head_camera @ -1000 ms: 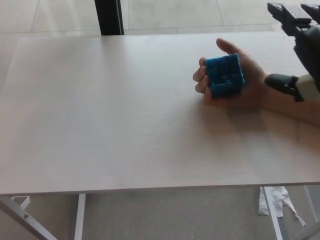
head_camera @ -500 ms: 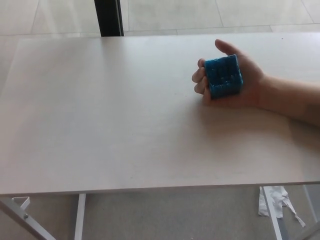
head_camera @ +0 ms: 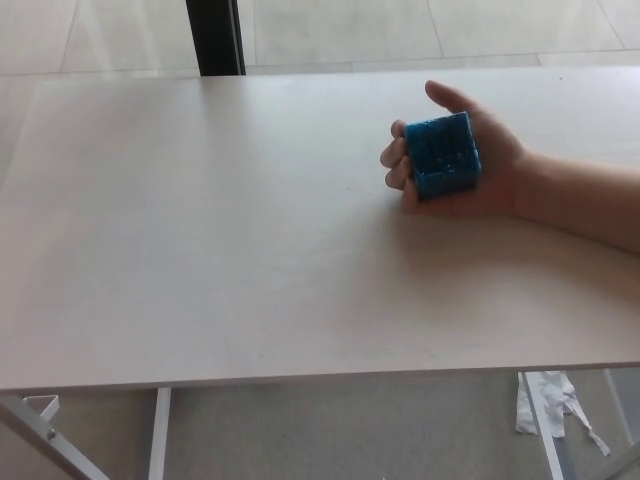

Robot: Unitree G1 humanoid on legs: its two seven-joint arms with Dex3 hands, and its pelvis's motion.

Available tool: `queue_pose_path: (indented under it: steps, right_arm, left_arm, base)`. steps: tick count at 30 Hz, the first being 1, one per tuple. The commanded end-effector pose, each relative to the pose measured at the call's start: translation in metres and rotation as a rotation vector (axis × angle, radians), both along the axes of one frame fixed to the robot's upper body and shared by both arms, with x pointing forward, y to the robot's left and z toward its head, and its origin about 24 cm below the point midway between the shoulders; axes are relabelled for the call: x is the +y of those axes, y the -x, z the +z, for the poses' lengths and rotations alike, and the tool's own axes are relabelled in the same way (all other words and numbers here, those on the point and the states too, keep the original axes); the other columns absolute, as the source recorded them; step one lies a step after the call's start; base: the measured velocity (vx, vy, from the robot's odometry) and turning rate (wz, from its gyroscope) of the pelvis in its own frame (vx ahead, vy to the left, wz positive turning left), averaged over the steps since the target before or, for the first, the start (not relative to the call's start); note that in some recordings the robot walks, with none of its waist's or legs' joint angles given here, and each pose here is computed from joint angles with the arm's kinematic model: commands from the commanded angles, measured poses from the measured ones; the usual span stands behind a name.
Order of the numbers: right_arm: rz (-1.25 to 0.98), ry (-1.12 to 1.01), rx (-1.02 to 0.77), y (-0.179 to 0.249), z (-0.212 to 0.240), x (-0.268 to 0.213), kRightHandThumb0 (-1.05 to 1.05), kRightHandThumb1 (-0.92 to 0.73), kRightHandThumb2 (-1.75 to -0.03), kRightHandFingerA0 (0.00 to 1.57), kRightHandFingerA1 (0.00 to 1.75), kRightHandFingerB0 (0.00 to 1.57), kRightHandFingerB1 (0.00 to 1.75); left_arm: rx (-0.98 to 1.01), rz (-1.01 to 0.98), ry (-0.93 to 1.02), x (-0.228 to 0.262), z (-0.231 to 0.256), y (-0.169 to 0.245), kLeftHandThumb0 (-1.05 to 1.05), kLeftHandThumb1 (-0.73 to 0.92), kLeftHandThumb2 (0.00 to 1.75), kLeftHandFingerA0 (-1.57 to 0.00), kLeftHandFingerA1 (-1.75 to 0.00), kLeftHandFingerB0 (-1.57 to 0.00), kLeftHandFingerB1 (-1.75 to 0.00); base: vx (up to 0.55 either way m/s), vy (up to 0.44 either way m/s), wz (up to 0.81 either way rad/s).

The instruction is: The robot uses its right hand to pick up a cube kept in the middle of the desk infront of it and hands it to a person

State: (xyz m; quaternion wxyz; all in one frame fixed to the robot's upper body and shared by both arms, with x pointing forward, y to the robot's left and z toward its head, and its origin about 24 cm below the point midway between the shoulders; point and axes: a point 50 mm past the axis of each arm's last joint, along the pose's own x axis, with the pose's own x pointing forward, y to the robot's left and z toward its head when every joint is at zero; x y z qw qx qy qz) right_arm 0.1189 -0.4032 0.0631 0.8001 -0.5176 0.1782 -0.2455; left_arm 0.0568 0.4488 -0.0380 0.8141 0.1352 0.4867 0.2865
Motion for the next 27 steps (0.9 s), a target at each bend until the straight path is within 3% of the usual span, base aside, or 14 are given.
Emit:
queue_pose_path:
  steps: [1,2,5,6,7,9,10,12,14,15,18,20,24,27]
  right_arm:
    - [-0.665,-0.073,-0.595,0.124,-0.035,-0.042,-0.56,-0.69,-0.62,0.65,1.23,0.53,0.91]
    - [-0.689,-0.12,-0.581,0.119,-0.041,-0.043,-0.55,-0.66,-0.6,0.74,1.22,0.62,0.88]
    - [-0.719,-0.155,-0.475,0.11,-0.051,-0.045,-0.56,-0.69,-0.61,0.73,1.31,0.61,0.88]
    - [-0.784,-0.331,-0.31,0.1,-0.068,-0.05,-0.58,-0.68,-0.6,0.9,1.51,0.66,0.84]
    - [-0.829,-0.456,-0.202,0.096,-0.08,-0.051,-0.57,-0.64,-0.59,0.8,1.29,0.65,0.68]
    - [-0.886,-0.551,-0.099,0.097,-0.093,-0.05,-0.59,-0.61,-0.61,0.9,1.37,0.57,0.58]
    - [-0.912,-0.566,-0.077,0.098,-0.1,-0.046,-0.52,-0.58,-0.58,0.94,1.31,0.66,0.61]
    - [-0.914,-0.54,0.018,0.101,-0.109,-0.039,-0.57,-0.61,-0.6,0.78,1.32,0.67,0.66]
    - [-0.888,-0.519,0.058,0.099,-0.111,-0.038,-0.57,-0.61,-0.6,0.78,1.32,0.67,0.66]
    - [-0.809,-0.483,0.126,0.096,-0.114,-0.034,-0.53,-0.64,-0.6,0.78,1.18,0.68,0.69]
    - [-0.75,-0.505,0.143,0.096,-0.119,-0.029,-0.52,-0.6,-0.57,0.77,1.1,0.71,0.64]
    - [-0.717,-0.638,0.154,0.101,-0.126,-0.024,-0.54,-0.58,-0.58,0.69,0.69,0.55,0.48]
    - [-0.544,-0.632,0.374,0.106,-0.131,-0.016,-0.4,-0.65,-0.59,0.67,0.57,0.51,0.45]
    - [-0.538,-0.64,0.369,0.103,-0.133,-0.015,-0.4,-0.65,-0.59,0.67,0.57,0.51,0.45]
  left_arm:
    - [0.035,0.025,-0.059,0.012,0.011,0.016,-0.76,0.64,0.84,-0.54,-0.64,-0.48,-0.5]
    - [0.044,0.017,-0.067,0.012,0.012,0.015,-0.71,0.8,0.64,-0.57,-0.61,-0.54,-0.42]
    - [0.058,0.006,-0.075,0.012,0.011,0.015,-0.69,0.81,0.64,-0.55,-0.6,-0.55,-0.43]
    - [0.077,-0.009,-0.083,0.013,0.012,0.015,-0.69,0.81,0.64,-0.56,-0.59,-0.55,-0.44]
    - [0.09,-0.012,-0.088,0.013,0.012,0.016,-0.69,0.8,0.64,-0.55,-0.58,-0.52,-0.44]
    - [0.1,0.003,-0.087,0.013,0.011,0.017,-0.7,0.79,0.64,-0.57,-0.6,-0.54,-0.44]
    - [0.11,0.002,-0.084,0.012,0.01,0.02,-0.7,0.8,0.64,-0.54,-0.58,-0.51,-0.44]
    - [0.117,0.001,-0.07,0.009,0.006,0.026,-0.69,0.8,0.64,-0.54,-0.57,-0.51,-0.44]
    - [0.118,0.006,-0.07,0.01,0.006,0.028,-0.69,0.8,0.64,-0.54,-0.57,-0.51,-0.44]
    - [0.118,0.008,-0.075,0.01,0.006,0.027,-0.67,0.8,0.63,-0.56,-0.59,-0.53,-0.46]
    - [0.118,0.009,-0.08,0.012,0.008,0.026,-0.67,0.79,0.63,-0.53,-0.61,-0.53,-0.47]
    - [0.134,-0.001,-0.084,0.012,0.009,0.025,-0.69,0.78,0.63,-0.54,-0.62,-0.53,-0.48]
    - [0.142,-0.011,-0.088,0.013,0.01,0.026,-0.69,0.78,0.63,-0.53,-0.62,-0.53,-0.47]
    - [0.122,-0.013,-0.088,0.015,0.014,0.022,-0.66,0.79,0.63,-0.5,-0.56,-0.5,-0.45]
  base:
    - [0.0,0.0,0.0]
    - [0.0,0.0,0.0]
    - [0.0,0.0,0.0]
    - [0.0,0.0,0.0]
    - [0.0,0.0,0.0]
    - [0.0,0.0,0.0]
    - [0.0,0.0,0.0]
    - [0.0,0.0,0.0]
    - [0.0,0.0,0.0]
    - [0.0,0.0,0.0]
    - [0.0,0.0,0.0]
    - [0.0,0.0,0.0]
    - [0.0,0.0,0.0]
    - [0.0,0.0,0.0]
